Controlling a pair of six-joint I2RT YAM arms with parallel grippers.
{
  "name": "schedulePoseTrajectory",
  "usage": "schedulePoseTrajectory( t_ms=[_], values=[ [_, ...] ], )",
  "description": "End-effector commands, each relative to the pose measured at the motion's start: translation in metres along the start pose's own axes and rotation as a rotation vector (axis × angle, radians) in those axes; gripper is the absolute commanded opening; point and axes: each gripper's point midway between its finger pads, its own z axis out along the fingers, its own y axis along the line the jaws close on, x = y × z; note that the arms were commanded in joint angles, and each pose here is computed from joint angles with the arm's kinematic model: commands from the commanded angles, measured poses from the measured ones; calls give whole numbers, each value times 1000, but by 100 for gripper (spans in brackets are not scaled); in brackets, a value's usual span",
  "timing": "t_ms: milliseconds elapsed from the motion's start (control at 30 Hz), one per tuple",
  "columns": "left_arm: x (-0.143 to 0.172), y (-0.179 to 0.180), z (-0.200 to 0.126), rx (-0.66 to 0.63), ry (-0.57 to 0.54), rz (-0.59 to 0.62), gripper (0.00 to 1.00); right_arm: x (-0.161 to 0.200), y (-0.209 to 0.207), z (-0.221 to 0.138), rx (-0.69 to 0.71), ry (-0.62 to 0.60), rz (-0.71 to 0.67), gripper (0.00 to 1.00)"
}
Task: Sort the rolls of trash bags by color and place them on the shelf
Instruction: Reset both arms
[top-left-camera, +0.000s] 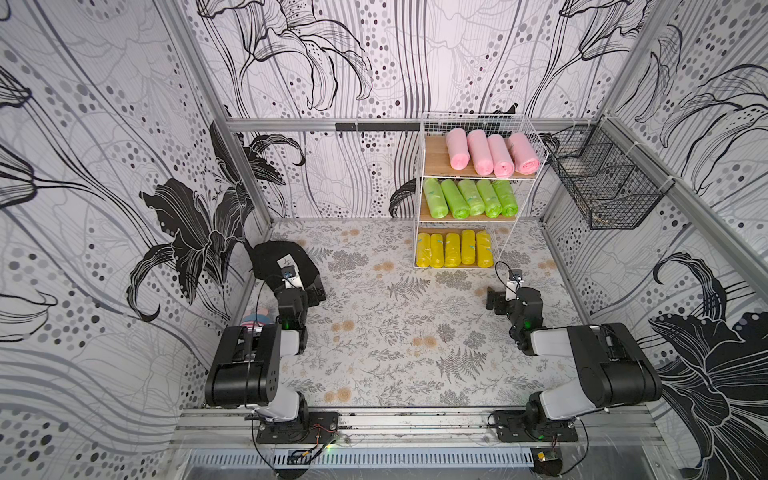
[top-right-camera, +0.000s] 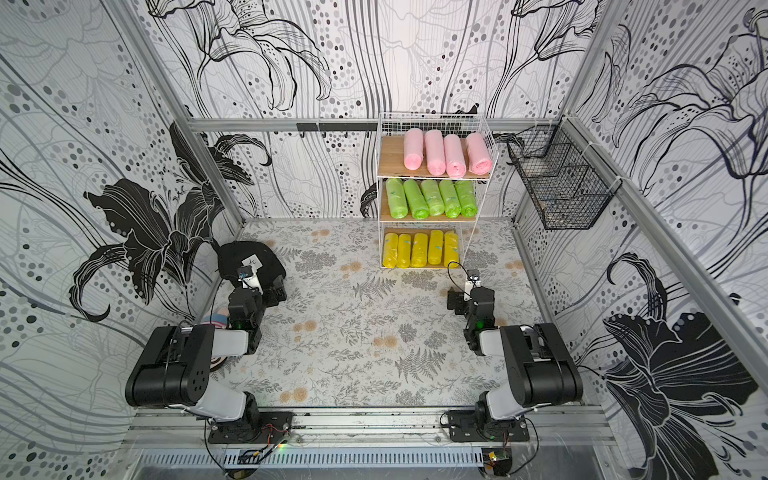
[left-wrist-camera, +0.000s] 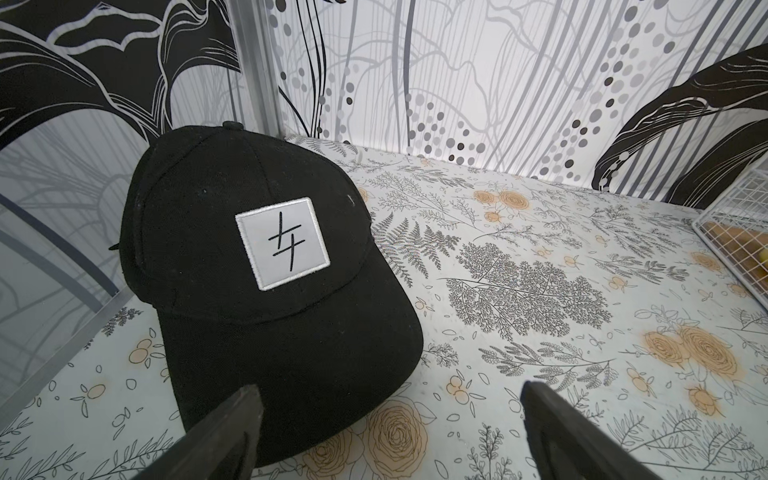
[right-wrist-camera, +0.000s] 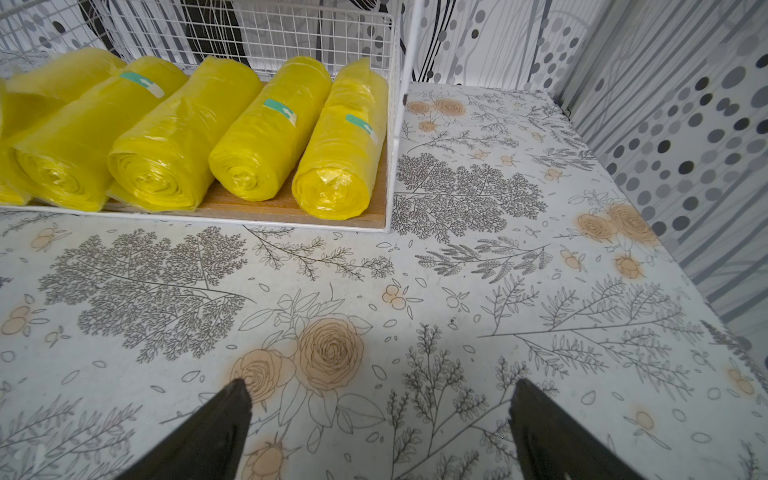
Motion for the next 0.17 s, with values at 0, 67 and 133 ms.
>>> schedulePoseTrajectory(
  t_ms=[0,67,133],
  values=[
    [-8,-4,3,15,-25,11,99,-15,-1,1,-3,-45,16,100],
    [-9,-6,4,26,-26,8,99,-15,-1,1,-3,-45,16,100],
    [-8,-5,3,21,-25,8,100,-15,-1,1,-3,-45,16,100]
  ],
)
